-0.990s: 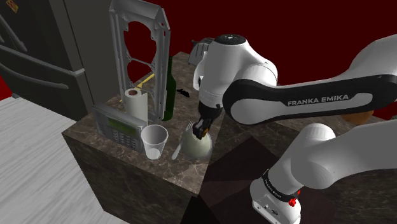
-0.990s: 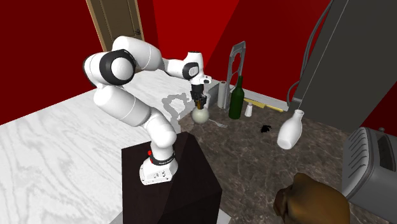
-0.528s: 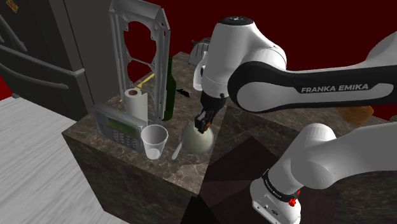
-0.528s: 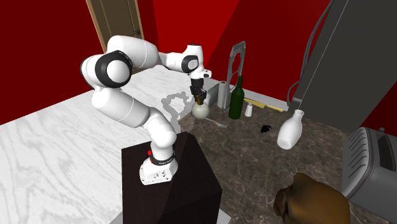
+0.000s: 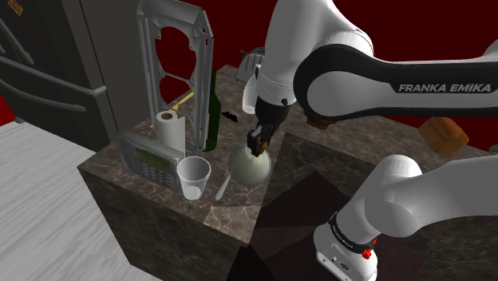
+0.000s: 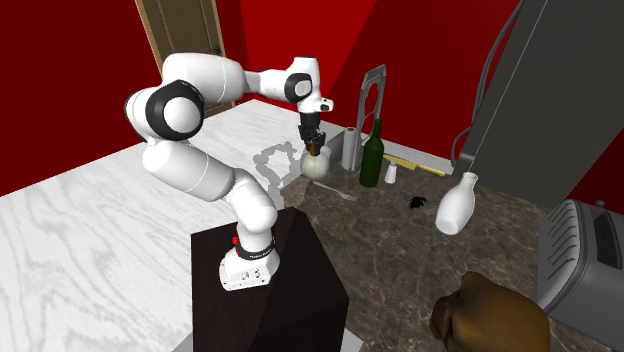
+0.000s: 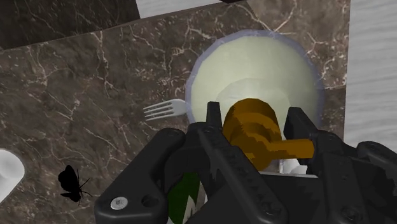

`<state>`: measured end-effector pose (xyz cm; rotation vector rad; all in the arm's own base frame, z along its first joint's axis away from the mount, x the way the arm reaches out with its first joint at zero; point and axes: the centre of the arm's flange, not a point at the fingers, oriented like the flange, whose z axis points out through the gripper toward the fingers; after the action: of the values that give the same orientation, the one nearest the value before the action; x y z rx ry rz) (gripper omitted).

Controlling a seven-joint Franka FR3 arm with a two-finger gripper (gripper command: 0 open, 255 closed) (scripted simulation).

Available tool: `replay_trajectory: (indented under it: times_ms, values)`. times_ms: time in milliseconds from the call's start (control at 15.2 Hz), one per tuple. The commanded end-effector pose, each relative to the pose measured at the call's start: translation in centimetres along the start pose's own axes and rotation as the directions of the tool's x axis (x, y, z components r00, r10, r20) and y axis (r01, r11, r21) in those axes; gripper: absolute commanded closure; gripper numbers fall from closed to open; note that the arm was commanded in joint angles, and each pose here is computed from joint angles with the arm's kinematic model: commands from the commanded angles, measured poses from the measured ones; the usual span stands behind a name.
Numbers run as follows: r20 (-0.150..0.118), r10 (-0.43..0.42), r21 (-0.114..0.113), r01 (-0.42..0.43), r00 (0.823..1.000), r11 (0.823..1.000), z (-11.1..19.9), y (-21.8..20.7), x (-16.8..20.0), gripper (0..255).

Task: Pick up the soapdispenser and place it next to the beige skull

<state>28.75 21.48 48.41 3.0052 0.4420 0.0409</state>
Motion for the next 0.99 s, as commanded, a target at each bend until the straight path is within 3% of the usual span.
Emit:
replay_trajectory:
  times_ms: [0,924]
  values:
    - [0.0,0.0,0.0,0.0,1.0,1.0,-1.1,0.2,-0.1,255]
    - [0.0,0.0,0.0,0.0,1.0,1.0,-8.4,1.0,0.0,255]
